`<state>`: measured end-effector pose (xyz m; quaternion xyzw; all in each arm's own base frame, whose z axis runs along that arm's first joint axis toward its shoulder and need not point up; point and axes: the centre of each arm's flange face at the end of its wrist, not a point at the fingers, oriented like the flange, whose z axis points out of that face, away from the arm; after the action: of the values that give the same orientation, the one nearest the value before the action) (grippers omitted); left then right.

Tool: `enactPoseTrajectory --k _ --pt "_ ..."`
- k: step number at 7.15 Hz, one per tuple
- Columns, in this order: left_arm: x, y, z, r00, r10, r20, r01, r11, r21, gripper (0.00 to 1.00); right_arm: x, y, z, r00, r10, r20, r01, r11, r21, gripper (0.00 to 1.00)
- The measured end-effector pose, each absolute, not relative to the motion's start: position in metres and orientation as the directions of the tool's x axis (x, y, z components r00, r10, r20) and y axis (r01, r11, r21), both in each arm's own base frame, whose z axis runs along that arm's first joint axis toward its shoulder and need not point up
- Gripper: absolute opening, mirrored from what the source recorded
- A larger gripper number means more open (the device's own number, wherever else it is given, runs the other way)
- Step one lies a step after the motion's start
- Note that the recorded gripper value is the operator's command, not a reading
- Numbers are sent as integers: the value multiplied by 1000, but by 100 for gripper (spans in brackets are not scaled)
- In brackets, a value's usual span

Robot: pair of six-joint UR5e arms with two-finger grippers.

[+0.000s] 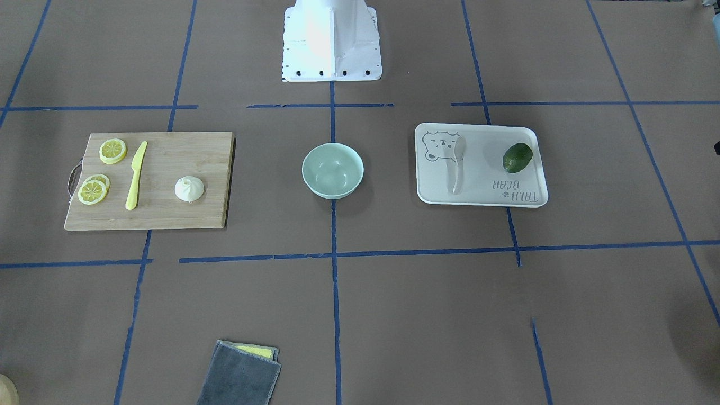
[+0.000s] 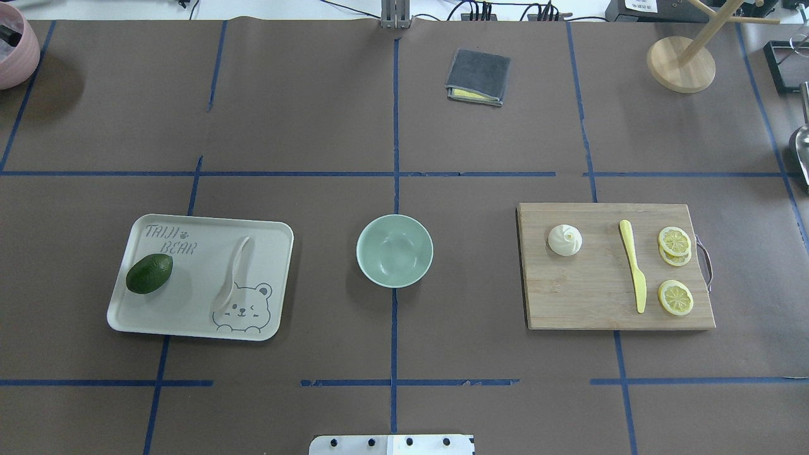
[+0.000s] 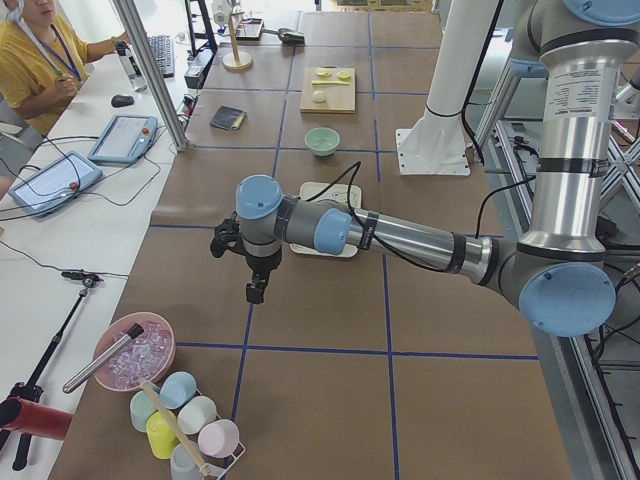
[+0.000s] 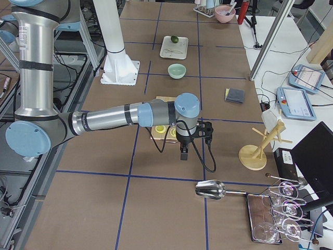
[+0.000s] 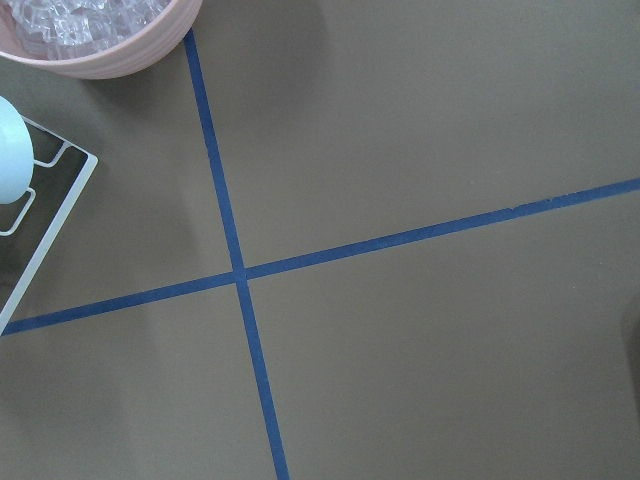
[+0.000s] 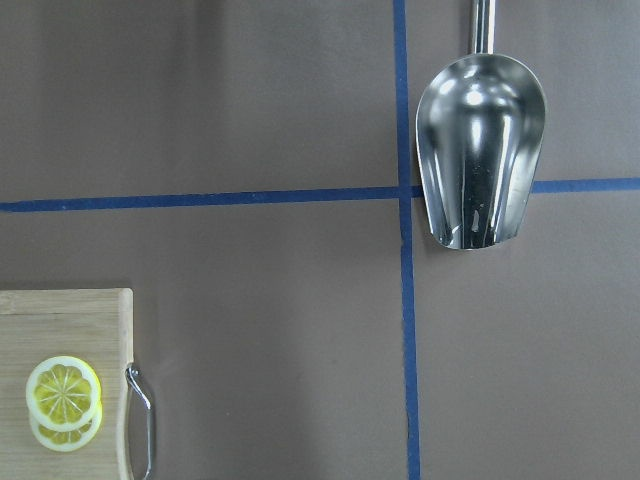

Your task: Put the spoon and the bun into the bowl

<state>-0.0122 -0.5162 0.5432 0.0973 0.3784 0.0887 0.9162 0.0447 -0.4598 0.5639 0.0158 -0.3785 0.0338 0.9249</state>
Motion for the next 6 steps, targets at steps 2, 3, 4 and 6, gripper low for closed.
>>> enactPoseTrajectory --k 2,3,4,6 --pt "-12 -521 535 689 273 -672 -99 953 286 100 44 -457 571 713 59 698 -74 997 -9 100" --pt "-11 -522 538 686 277 -673 -103 952 287 100 43 -457 571 712 59 700 -73 997 -10 100" --pt "-12 -522 543 682 275 -678 -103 954 283 100 42 -457 571 711 59 701 -72 997 -11 100" --pt "20 -525 536 652 343 -676 -150 932 329 100 36 -456 573 709 60 703 -64 998 -20 100"
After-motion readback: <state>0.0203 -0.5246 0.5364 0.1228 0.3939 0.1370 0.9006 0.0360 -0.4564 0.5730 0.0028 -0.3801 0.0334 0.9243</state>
